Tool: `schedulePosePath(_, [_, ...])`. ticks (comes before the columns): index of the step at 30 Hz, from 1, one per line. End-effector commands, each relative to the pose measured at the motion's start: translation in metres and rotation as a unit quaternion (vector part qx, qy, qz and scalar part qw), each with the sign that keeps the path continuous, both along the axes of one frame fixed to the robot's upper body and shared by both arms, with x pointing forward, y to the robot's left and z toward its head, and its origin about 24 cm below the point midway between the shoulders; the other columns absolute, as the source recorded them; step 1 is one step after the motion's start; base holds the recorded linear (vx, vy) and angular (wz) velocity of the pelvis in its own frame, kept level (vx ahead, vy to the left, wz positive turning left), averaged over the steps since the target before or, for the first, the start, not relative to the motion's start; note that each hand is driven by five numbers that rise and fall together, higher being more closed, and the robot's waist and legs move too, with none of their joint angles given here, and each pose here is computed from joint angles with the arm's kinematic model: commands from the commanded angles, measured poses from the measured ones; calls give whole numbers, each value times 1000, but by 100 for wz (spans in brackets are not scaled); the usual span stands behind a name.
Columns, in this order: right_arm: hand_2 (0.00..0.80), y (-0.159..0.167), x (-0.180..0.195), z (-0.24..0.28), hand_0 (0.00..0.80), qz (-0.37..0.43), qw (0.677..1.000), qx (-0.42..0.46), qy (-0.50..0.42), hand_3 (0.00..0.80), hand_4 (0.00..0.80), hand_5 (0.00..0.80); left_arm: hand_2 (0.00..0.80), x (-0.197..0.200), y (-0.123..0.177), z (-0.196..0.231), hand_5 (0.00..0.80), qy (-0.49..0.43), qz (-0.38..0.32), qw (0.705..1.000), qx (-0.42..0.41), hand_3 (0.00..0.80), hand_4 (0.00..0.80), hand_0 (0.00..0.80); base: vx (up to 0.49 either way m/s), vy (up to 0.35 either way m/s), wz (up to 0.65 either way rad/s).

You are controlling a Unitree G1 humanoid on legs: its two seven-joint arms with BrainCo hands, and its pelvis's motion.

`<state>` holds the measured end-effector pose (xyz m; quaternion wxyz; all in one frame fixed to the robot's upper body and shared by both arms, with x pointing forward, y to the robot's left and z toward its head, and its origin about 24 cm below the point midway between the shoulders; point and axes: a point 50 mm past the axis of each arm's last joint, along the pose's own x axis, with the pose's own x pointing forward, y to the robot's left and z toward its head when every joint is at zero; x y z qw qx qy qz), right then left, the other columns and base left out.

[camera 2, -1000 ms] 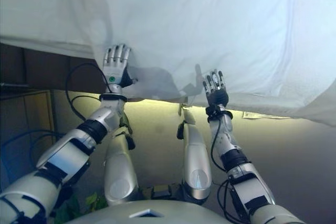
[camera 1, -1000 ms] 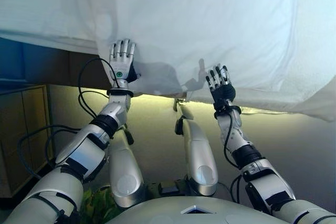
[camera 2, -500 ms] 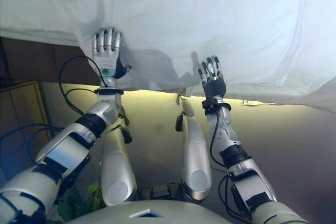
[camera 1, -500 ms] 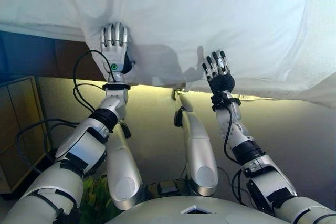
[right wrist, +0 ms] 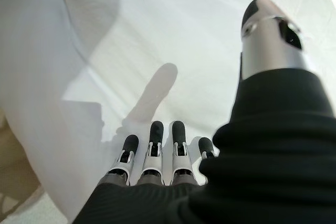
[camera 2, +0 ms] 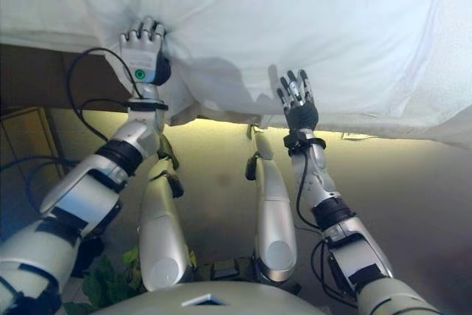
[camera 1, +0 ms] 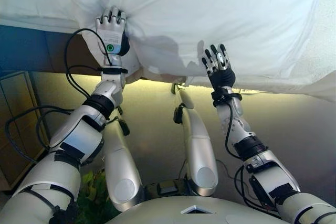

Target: Make the bed neatly

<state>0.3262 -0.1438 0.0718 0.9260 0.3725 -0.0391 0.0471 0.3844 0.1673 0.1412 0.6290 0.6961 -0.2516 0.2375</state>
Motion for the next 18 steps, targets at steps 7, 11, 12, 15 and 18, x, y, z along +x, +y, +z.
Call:
schedulePosePath(7, [0, -12, -3, 16, 0, 3, 999, 1, -45, 0, 0, 0, 800, 6, 18, 3, 800, 31, 34, 999, -16, 800, 800, 800, 0, 0, 0])
schedulePosePath(11, [0, -14, -3, 14, 0, 0, 999, 0, -40, 0, 0, 0, 800, 5, 20, -1, 800, 38, 32, 998, -34, 800, 800, 800, -9, 33, 1])
schedulePosePath(12, [0, -15, -3, 12, 0, -2, 999, -1, -36, 0, 0, 0, 800, 4, 21, -4, 800, 42, 29, 998, -43, 800, 800, 800, 0, 0, 0])
schedulePosePath(15, [0, -20, -8, 2, 0, -10, 1000, -6, -17, 0, 0, 0, 800, -1, 23, -17, 800, 62, 21, 996, -66, 800, 800, 800, 76, 0, 0])
schedulePosePath(18, [0, -31, -13, -9, 0, -21, 1000, 0, -3, 0, 0, 0, 800, -9, 26, -33, 800, 78, 10, 993, -84, 800, 800, 800, 71, -6, 7])
